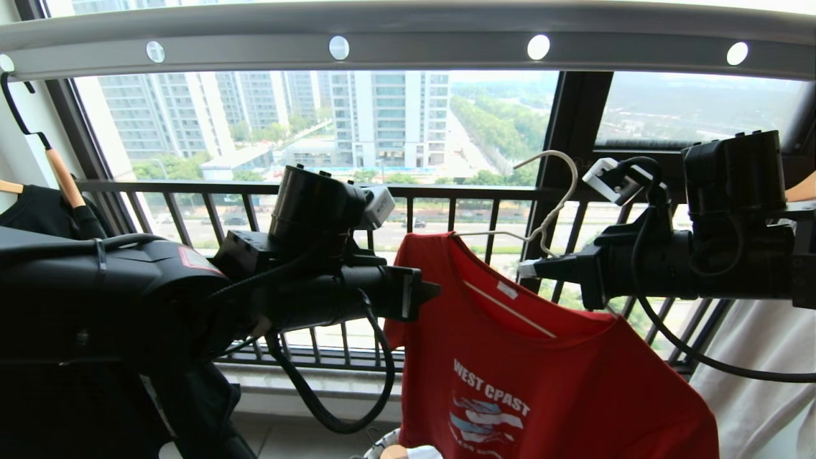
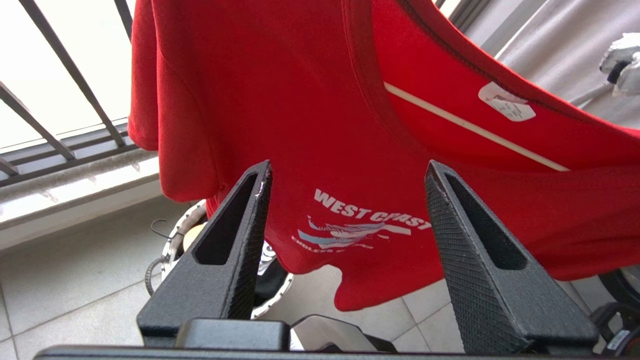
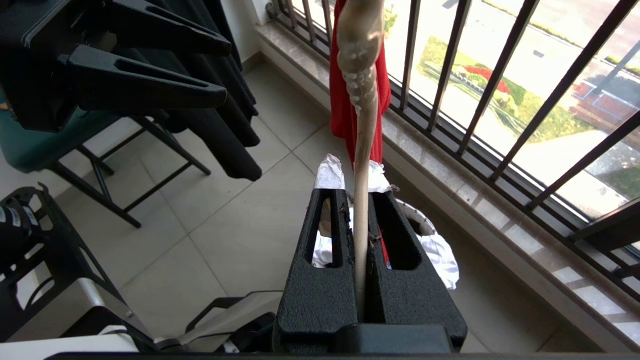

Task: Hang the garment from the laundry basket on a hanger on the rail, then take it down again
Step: Take the clothes off the clothes rack

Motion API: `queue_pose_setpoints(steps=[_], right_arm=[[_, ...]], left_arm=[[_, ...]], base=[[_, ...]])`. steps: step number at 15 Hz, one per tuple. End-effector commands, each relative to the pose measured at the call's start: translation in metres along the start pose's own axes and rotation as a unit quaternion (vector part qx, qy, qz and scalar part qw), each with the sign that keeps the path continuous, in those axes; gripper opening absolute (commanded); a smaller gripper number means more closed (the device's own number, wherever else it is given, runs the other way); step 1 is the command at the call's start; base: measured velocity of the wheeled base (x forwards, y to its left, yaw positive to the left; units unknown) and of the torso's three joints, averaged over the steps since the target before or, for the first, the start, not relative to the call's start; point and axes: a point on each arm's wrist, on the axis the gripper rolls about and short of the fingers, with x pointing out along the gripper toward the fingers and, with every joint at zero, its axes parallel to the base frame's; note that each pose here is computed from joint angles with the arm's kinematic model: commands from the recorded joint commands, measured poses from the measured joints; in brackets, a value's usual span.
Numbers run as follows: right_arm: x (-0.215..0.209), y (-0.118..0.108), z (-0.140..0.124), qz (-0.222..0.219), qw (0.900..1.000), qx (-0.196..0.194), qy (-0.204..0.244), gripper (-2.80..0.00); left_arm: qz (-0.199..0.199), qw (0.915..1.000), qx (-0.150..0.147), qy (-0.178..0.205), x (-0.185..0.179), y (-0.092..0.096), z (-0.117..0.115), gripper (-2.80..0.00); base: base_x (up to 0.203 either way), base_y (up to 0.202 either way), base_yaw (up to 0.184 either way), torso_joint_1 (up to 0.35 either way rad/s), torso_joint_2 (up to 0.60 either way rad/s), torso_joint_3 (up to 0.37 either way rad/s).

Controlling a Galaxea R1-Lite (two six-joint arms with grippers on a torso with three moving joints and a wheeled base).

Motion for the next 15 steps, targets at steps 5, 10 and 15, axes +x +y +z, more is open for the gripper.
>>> queue_pose_setpoints(steps=[5, 10, 15], right_arm=[[-0.002, 0.010, 0.002, 0.014, 1.000, 0.012, -0.004, -2.80], [-0.009, 0.021, 0.003, 0.026, 1.000, 0.004, -0.009, -2.80], [-0.014, 0.031, 0.002, 0.039, 0.999, -0.004, -0.011, -2.80]], left_arm=[[0.086, 0.9935, -0.001, -0.075, 0.033, -0.014, -0.004, 0.00], [0.116, 0.9894, 0.002, -0.088, 0.038, -0.012, 0.000, 0.00], [0.122, 0.9884, 0.000, -0.091, 0.040, -0.010, 0.001, 0.00]], base=[[0.000, 0.000, 0.000, 0.000, 0.00, 0.000], [0.000, 0.000, 0.000, 0.000, 0.00, 0.000], [0.000, 0.000, 0.000, 0.000, 0.00, 0.000]])
